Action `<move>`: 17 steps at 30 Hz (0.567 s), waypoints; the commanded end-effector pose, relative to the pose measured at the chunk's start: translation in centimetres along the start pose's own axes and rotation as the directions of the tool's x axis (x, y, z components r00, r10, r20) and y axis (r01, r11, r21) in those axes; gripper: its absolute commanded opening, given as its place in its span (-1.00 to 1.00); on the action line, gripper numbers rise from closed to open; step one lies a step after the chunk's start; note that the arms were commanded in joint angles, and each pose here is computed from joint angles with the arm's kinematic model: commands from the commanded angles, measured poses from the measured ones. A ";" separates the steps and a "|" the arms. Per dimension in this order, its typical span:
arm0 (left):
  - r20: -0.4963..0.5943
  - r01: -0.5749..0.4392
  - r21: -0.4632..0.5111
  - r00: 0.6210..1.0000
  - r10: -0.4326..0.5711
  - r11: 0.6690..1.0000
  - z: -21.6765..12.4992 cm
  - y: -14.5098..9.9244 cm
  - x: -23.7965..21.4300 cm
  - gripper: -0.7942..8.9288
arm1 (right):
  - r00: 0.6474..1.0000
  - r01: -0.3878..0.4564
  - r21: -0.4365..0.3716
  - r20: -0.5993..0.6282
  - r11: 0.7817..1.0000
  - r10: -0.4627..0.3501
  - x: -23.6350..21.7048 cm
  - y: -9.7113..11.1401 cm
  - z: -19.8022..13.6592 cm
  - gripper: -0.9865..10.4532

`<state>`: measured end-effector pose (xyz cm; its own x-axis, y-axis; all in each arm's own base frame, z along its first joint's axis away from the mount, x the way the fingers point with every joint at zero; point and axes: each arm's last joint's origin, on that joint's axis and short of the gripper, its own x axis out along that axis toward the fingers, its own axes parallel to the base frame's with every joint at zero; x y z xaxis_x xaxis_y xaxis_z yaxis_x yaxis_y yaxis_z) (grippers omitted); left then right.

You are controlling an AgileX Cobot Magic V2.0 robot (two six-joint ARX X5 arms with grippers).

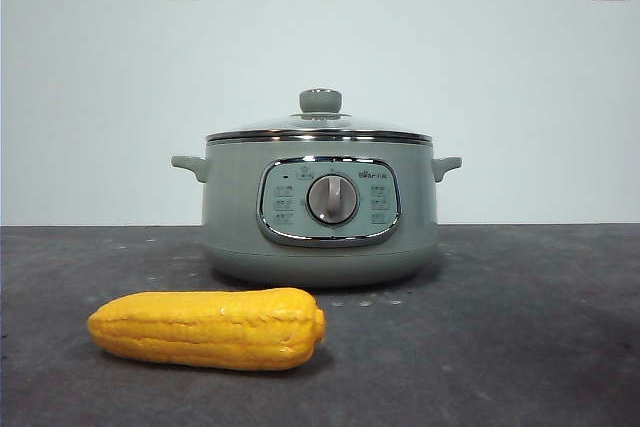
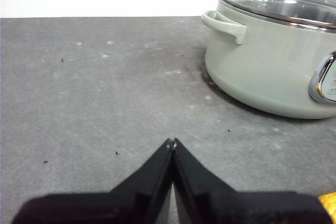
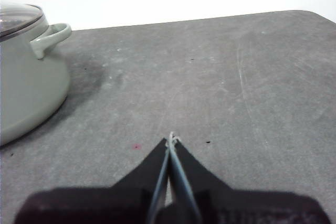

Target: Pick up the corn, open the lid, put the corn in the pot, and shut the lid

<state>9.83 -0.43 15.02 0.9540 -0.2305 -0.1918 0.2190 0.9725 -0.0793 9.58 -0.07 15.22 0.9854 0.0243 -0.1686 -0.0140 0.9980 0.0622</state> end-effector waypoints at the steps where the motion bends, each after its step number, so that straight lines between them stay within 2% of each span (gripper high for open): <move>1: -0.001 0.000 -0.007 1.000 0.000 1.000 -0.3 0.0 0.1 -0.84 | 1.000 0.001 -0.003 -0.006 1.000 -0.001 0.0 0.0 -0.2 -0.83; 8: -0.002 0.001 -0.008 1.000 -0.001 1.000 -0.3 0.0 0.1 -0.84 | 1.000 -0.009 -0.001 -0.005 1.000 0.009 0.0 0.0 -0.2 -0.83; 14: 0.017 0.002 -0.035 1.000 -0.001 0.999 0.4 0.0 -0.1 -0.85 | 0.999 -0.037 0.095 0.017 0.995 0.035 -0.2 0.1 0.6 -0.84; 17: 0.035 0.004 -0.055 0.999 -0.002 0.998 1.5 -0.1 -0.4 -0.85 | 0.998 -0.043 0.117 0.052 0.992 0.037 -0.7 0.2 1.9 -0.85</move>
<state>9.72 -0.43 15.78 0.9558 -0.2305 -0.1828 0.2120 0.9705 -0.1149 9.33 0.03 16.39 0.9868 0.0578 -0.1513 -0.0347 0.9879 0.1514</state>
